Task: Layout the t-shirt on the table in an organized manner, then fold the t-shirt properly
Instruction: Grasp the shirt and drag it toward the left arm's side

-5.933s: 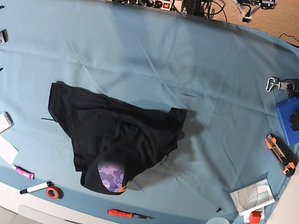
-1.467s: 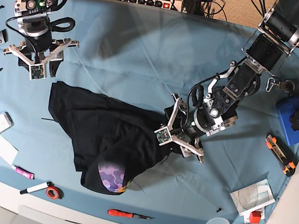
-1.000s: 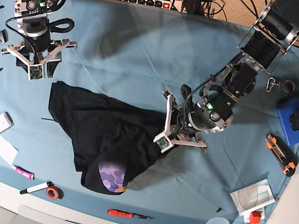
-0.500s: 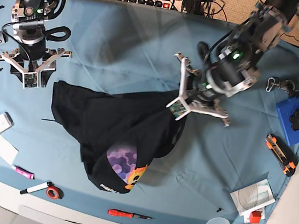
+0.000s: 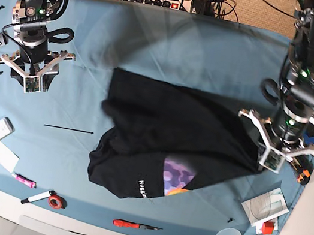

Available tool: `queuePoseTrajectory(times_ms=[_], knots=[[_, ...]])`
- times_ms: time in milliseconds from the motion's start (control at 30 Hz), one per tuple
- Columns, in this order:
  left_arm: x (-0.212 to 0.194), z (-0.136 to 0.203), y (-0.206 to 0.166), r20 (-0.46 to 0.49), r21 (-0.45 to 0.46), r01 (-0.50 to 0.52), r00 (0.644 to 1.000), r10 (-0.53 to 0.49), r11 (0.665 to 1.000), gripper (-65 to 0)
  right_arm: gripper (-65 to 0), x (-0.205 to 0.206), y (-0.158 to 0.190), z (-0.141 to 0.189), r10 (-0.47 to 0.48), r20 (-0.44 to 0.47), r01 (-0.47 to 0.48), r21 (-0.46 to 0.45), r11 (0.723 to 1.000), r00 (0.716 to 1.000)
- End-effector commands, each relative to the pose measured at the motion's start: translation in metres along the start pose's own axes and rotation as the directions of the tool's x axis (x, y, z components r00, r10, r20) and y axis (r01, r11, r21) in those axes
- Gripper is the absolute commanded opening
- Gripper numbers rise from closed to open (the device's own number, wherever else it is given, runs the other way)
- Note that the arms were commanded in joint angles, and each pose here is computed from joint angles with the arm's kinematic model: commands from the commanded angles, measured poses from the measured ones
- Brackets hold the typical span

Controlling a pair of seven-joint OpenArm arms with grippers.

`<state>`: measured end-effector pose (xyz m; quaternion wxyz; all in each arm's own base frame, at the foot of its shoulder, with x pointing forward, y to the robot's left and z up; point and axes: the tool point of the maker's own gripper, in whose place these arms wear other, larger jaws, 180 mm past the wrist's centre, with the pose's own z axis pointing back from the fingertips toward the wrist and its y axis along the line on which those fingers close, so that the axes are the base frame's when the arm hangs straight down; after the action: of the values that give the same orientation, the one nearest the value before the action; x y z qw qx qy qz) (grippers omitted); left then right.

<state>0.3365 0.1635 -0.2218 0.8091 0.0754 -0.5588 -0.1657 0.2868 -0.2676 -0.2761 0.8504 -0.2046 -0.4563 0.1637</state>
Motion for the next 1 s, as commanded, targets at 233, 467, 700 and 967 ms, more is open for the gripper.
queuePoseTrajectory(times_ms=[233, 467, 700, 967], knots=[[-0.002, -0.008, 0.001, 0.005, -0.027, -0.028, 1.000, 0.028, 0.999, -65.0, -39.9, 0.006, -0.002, 0.002, -0.020, 0.016, 0.021, -0.017, 1.000, 1.000], [-0.005, -0.008, 0.014, -0.014, 0.044, 0.031, 0.999, -0.030, 0.999, -65.0, -39.9, 0.008, 0.021, 0.002, -0.129, 0.028, 0.127, 0.044, 0.991, 0.991], [-0.013, -0.019, 0.032, -0.039, 0.120, 0.052, 0.998, -0.048, 0.991, -65.0, -39.9, 0.007, 0.028, 0.002, -0.159, 0.021, 0.157, 0.072, 0.985, 0.987], [-0.022, -0.055, 0.046, -0.071, 0.124, 0.017, 0.997, -0.008, 0.992, -65.0, -39.9, 0.005, 0.028, 0.002, -0.158, 0.007, 0.157, 0.072, 0.985, 0.987]])
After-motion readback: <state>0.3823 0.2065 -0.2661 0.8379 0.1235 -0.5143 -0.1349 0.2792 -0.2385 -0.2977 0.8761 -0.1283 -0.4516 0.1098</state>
